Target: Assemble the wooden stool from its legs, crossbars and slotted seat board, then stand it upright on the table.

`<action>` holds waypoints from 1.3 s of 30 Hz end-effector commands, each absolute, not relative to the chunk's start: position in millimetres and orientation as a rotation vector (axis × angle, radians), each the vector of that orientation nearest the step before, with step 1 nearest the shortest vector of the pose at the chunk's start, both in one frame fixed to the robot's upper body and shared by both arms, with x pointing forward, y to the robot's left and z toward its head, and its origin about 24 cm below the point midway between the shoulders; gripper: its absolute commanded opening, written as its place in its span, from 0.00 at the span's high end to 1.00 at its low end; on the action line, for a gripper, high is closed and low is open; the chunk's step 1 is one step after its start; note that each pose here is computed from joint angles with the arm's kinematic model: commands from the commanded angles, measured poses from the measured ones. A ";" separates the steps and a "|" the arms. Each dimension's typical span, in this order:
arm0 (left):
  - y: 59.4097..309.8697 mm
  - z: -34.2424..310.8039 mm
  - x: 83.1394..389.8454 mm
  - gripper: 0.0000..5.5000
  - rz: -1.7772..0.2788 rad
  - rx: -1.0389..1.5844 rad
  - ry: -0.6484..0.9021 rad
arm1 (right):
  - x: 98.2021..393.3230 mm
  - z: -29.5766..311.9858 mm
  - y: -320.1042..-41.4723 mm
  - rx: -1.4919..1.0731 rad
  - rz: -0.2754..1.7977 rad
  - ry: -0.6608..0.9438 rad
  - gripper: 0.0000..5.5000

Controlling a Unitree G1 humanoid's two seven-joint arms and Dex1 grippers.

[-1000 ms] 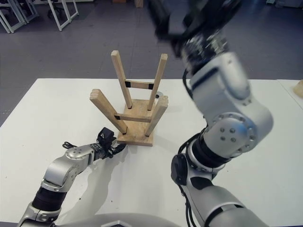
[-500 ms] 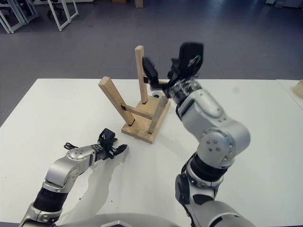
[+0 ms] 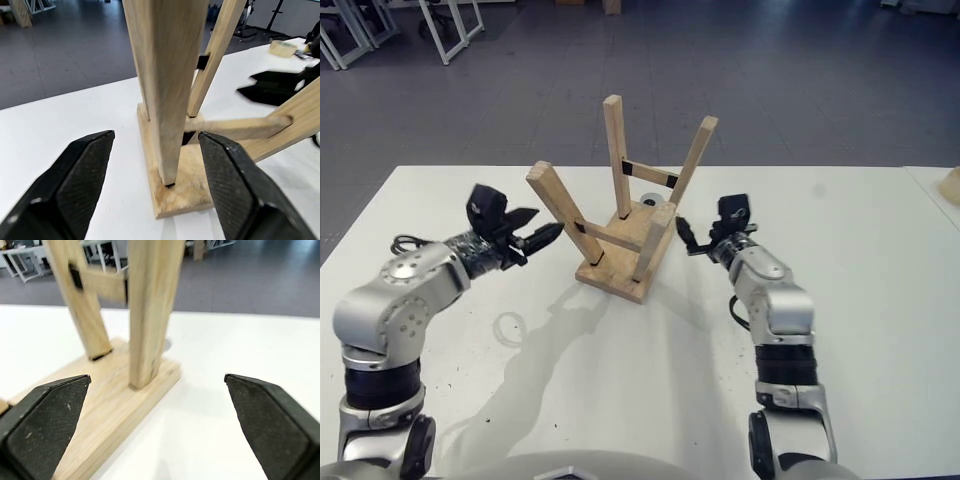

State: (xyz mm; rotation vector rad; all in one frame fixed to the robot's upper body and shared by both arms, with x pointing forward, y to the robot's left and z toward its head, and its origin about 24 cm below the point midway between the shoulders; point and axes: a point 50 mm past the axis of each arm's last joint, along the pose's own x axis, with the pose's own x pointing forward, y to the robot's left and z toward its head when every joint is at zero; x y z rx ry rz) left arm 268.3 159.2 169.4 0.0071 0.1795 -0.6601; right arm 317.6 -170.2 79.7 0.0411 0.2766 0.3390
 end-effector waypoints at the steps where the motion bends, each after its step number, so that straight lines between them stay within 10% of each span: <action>1: 169.5 204.8 267.5 0.43 -0.721 0.022 0.089 | 322.1 58.9 -145.6 0.019 0.424 0.297 0.10; 13: 154.6 273.3 320.2 0.43 -0.673 -0.072 -0.180 | 290.2 25.0 -155.3 -0.009 0.446 0.383 0.10; 22: 138.1 219.9 359.5 0.43 -0.649 -0.155 -0.001 | 286.4 28.9 -142.0 -0.010 0.483 0.370 0.10; 29: 161.3 283.9 353.4 0.43 -0.617 -0.320 -0.258 | 288.8 35.4 -141.8 -0.011 0.468 0.352 0.10; 39: 121.4 111.3 318.9 0.43 -0.636 -0.196 0.313 | 290.5 43.7 -147.8 -0.005 0.441 0.336 0.10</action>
